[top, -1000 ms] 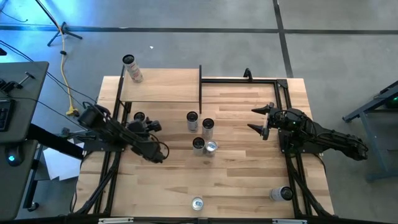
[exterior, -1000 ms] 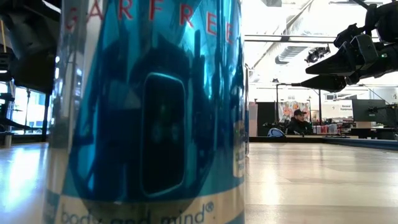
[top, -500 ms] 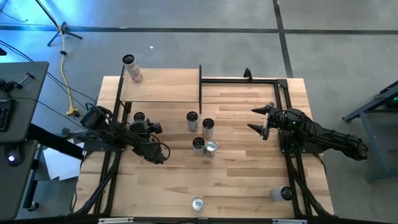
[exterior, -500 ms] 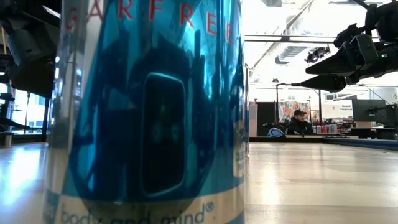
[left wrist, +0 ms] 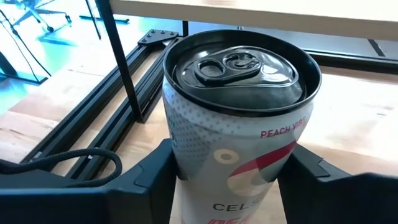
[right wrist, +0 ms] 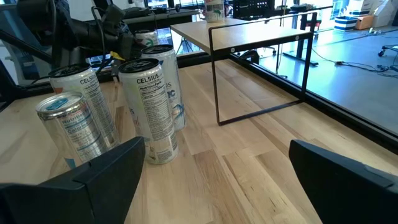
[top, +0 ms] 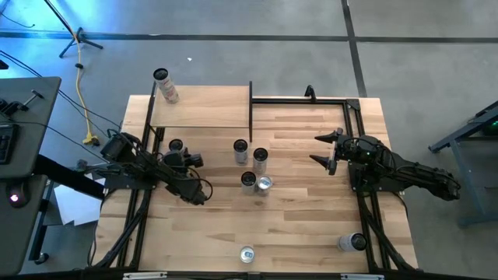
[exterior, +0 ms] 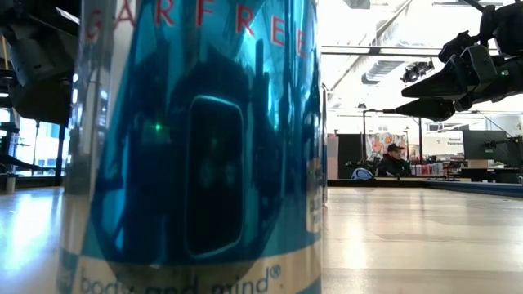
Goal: Place canned beverage on shelf
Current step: Put the white pink soda can on the shelf aligned with the other white pink soda can
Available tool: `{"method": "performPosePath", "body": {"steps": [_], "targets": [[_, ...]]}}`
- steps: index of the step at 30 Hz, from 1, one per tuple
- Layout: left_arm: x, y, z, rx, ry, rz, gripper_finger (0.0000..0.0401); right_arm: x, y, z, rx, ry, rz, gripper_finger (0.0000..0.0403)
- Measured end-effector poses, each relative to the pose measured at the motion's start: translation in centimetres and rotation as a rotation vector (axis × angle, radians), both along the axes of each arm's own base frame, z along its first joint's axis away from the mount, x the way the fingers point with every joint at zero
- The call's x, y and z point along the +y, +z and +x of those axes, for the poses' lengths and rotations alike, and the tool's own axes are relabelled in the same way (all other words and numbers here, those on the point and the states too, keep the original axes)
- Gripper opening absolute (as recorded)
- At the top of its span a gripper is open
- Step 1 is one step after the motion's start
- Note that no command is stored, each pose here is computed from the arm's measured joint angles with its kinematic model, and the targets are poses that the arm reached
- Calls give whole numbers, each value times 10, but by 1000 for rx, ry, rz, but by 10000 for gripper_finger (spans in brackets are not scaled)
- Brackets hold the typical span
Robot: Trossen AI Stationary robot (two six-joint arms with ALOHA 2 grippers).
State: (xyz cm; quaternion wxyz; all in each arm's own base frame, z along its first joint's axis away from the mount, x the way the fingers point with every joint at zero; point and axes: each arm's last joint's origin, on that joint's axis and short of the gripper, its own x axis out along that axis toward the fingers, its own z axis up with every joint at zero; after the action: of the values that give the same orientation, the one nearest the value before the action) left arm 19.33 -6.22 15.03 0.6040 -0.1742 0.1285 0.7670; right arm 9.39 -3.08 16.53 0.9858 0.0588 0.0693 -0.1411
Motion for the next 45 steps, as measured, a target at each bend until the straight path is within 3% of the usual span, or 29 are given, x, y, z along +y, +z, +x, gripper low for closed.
{"method": "performPosePath", "body": {"steps": [16,31,39,45], "targets": [[-24,13,6,-71,-96,-38,183,0,0,0,0,0,0,387],[-15,77,-21,-149,-240,-237,184,0,0,0,0,0,0,387],[-6,98,-33,-211,-359,-191,184,0,0,0,0,0,0,387],[-1,107,-36,-193,-471,-89,184,0,0,0,-1,0,0,387]]}}
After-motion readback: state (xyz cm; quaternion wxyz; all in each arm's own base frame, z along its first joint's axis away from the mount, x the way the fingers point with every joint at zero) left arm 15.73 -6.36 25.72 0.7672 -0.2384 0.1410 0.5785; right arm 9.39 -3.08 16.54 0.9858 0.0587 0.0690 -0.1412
